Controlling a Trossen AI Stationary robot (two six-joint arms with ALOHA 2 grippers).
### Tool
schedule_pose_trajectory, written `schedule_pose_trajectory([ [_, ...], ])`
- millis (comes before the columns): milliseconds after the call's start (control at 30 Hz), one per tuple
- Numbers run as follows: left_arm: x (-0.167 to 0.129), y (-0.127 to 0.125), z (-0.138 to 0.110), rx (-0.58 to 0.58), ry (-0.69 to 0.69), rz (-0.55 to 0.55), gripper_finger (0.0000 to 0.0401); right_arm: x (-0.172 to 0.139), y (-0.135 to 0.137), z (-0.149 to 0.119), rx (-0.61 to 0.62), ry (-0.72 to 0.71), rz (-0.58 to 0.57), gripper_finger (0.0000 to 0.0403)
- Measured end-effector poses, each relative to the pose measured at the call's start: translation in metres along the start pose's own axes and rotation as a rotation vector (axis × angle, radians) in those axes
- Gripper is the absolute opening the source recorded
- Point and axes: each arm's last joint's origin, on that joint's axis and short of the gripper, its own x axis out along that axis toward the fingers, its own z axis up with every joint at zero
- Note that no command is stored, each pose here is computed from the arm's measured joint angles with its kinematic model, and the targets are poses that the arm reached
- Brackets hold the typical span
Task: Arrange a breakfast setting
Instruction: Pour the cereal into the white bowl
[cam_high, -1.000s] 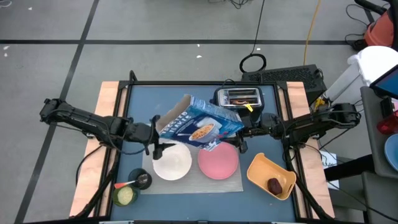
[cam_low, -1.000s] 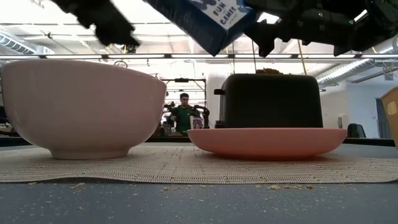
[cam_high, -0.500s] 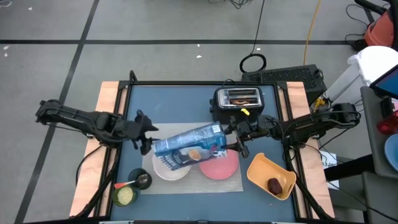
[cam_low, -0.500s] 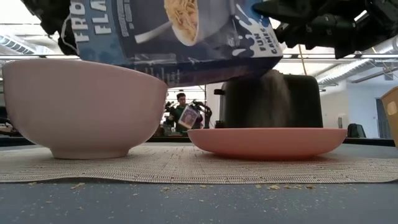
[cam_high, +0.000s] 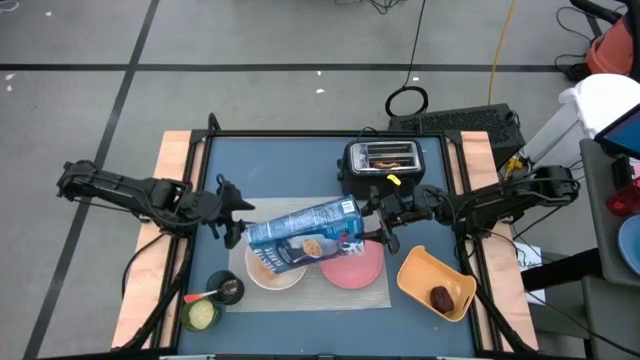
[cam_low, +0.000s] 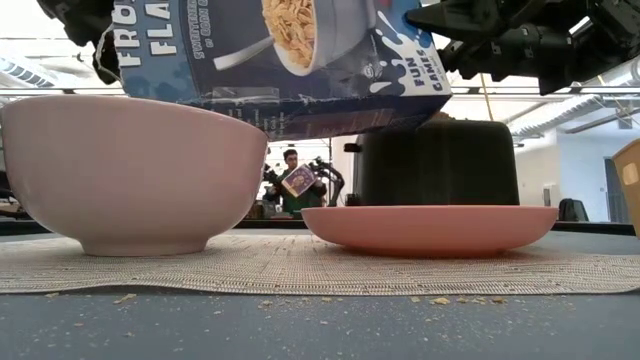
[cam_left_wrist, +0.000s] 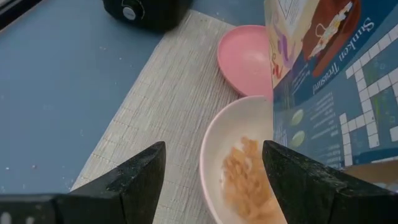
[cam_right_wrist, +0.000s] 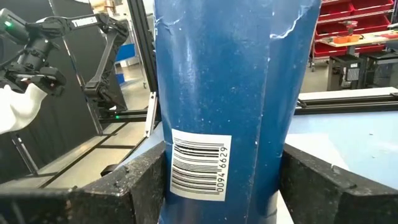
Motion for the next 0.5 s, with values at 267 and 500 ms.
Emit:
schedule_pose_trajectory([
  [267,0.0000,-0.0012,-0.0012,-0.018,0.032,-0.048,0.0271,-0.0001,-0.0012,0.0004,-0.022,-0.006,-0.026,0.0245],
  [500,-0.0001,-0.0011,-0.0014,-0.022,0.035,-0.047,0.0271,-0.0014,-0.0038,0.0026,-0.031,-0.021,-0.040,0.0231],
])
